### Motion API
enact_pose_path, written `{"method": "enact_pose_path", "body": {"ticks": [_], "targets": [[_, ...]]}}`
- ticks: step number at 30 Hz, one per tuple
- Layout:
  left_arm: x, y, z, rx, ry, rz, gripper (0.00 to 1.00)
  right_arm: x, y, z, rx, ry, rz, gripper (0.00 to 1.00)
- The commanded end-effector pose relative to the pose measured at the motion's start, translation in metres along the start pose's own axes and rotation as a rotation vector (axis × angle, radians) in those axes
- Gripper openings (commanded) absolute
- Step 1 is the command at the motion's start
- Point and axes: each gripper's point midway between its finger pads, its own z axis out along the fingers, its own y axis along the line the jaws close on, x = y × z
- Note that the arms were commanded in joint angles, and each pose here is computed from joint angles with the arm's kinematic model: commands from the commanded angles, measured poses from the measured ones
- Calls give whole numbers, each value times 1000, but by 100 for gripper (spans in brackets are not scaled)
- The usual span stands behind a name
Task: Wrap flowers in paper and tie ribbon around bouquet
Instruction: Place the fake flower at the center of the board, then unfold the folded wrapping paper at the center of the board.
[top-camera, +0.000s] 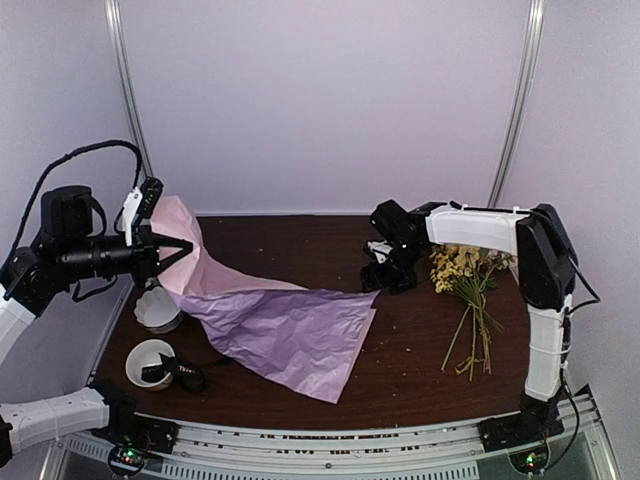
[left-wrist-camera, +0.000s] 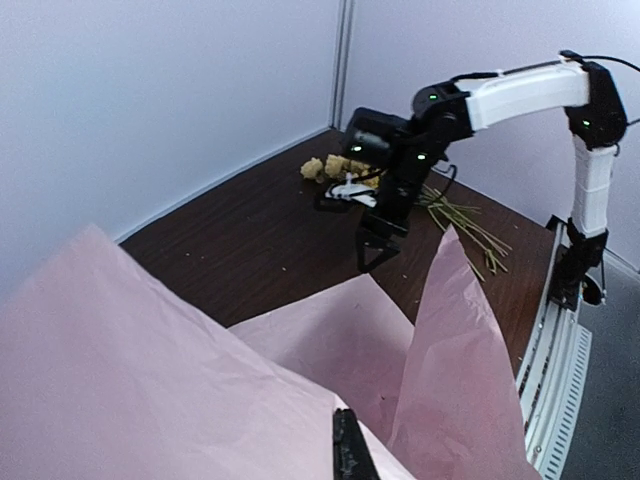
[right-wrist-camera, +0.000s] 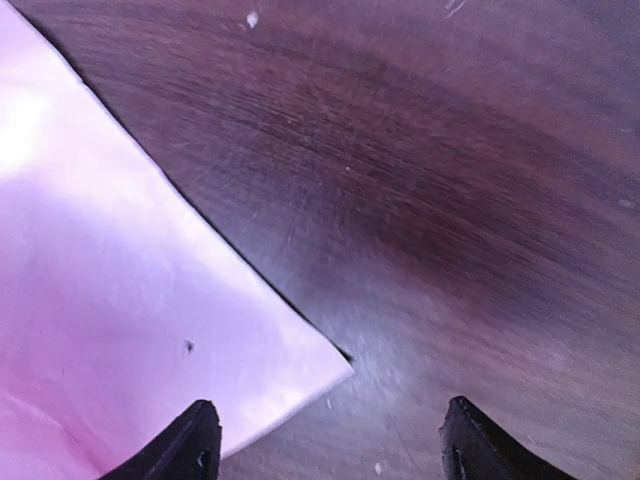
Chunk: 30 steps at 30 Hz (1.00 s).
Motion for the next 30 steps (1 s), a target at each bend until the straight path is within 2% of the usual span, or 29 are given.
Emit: {"method": "enact_pose_path", "body": {"ticks": [1, 3, 9, 15, 20, 24, 30], "targets": [[8, -34, -16, 158, -19, 119, 0, 8, 13, 25, -73, 137, -32, 71], [10, -33, -19, 139, -25, 127, 0, 22, 13, 36, -89, 194, -28, 67], [25, -27, -13, 120, 5, 125, 0, 55, 35, 40, -260, 252, -21, 65], [33, -25, -6, 124, 30, 125, 0, 50, 60, 39, -420, 216, 2, 65], [33, -24, -7, 120, 31, 138, 0, 35, 61, 38, -399, 176, 40, 65], [33, -25, -10, 114, 24, 146, 0, 29, 50, 16, -345, 97, 68, 66], [34, -24, -10, 108, 26, 150, 0, 45, 22, -4, -238, 9, 162, 70]]}}
